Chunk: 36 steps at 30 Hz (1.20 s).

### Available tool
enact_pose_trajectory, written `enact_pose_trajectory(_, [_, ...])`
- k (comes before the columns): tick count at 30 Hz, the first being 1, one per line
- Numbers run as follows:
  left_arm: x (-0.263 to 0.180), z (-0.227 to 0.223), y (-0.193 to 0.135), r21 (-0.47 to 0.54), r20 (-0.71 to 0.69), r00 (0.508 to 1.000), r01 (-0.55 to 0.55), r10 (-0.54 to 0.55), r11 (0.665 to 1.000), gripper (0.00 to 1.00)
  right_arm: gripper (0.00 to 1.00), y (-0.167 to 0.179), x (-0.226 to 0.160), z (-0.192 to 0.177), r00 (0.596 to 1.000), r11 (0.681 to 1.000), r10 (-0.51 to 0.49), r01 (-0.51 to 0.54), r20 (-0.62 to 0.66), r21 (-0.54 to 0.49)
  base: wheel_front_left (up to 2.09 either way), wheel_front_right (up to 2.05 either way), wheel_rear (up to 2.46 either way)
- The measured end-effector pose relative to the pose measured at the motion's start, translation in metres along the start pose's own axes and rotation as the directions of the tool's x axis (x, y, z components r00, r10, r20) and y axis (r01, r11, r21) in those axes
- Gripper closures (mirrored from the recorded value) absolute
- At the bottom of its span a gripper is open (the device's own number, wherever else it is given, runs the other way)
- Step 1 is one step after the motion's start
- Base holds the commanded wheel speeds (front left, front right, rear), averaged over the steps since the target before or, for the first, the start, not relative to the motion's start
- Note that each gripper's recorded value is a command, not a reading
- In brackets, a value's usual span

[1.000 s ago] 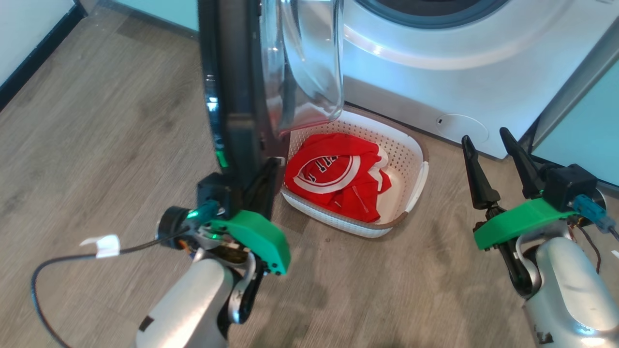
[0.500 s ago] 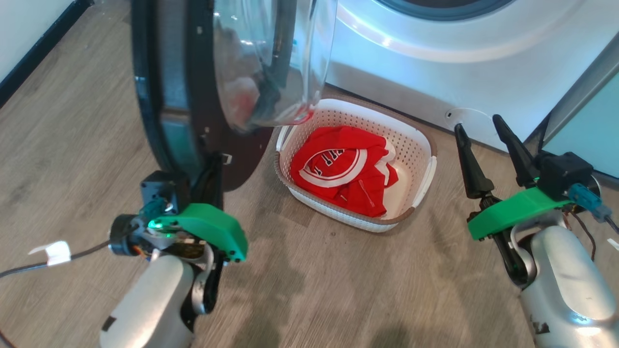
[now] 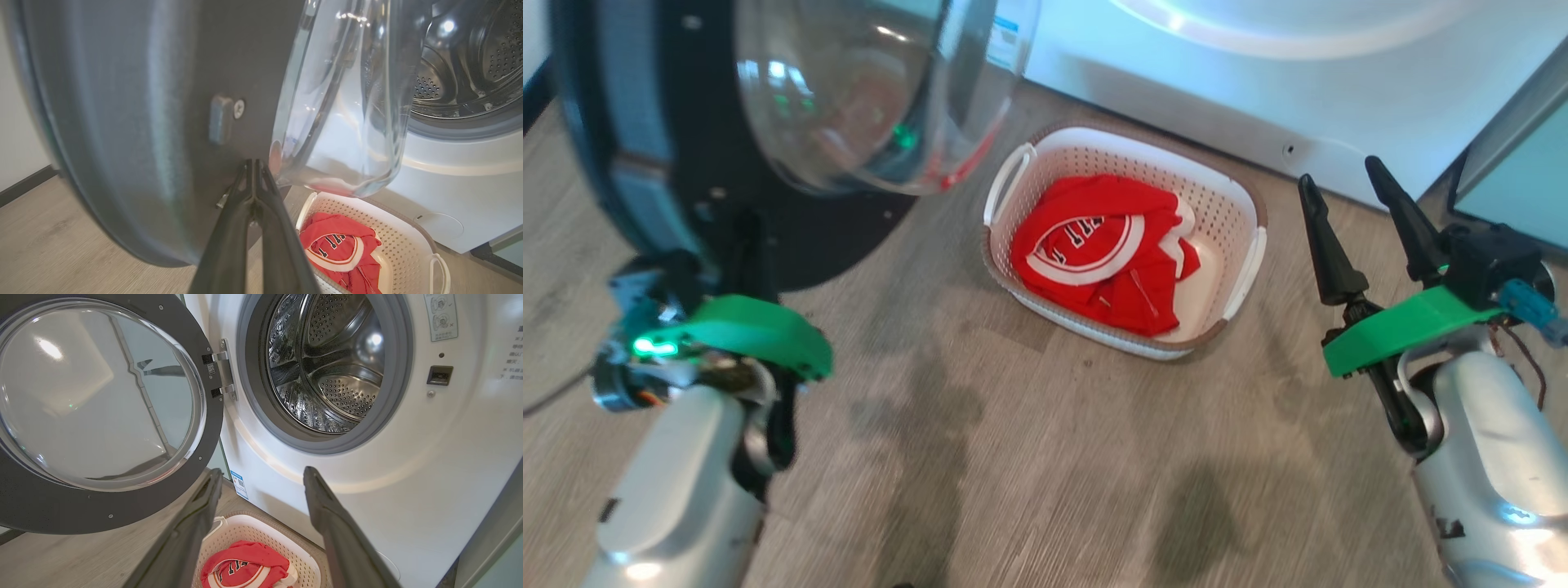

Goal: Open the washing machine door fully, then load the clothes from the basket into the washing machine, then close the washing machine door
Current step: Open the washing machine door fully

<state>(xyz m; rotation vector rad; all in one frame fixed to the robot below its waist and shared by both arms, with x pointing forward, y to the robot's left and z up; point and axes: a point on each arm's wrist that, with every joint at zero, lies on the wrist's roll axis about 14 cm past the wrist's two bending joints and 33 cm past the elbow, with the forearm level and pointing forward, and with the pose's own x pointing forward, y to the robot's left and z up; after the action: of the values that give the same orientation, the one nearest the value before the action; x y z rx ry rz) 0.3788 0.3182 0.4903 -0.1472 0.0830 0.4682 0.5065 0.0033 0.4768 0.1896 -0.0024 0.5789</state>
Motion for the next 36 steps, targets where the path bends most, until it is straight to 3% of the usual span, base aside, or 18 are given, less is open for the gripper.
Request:
enact_pose_trajectory(19, [0.051, 0.013, 0.067, -0.086, 0.058, 0.985, -0.158, 0.164, 0.984, 1.00, 0.00, -0.027, 0.011, -0.022, 0.999, 1.000, -0.010, 0.009, -0.051, -0.011, 0.00, 0.00, 0.00])
enact_pose_trajectory(36, [0.069, 0.028, 0.089, -0.048, 0.126, 0.968, -0.212, 0.216, 0.976, 1.00, 0.00, -0.032, 0.012, -0.016, 0.999, 1.000, 0.005, -0.006, -0.042, -0.026, 0.00, 0.00, 0.00])
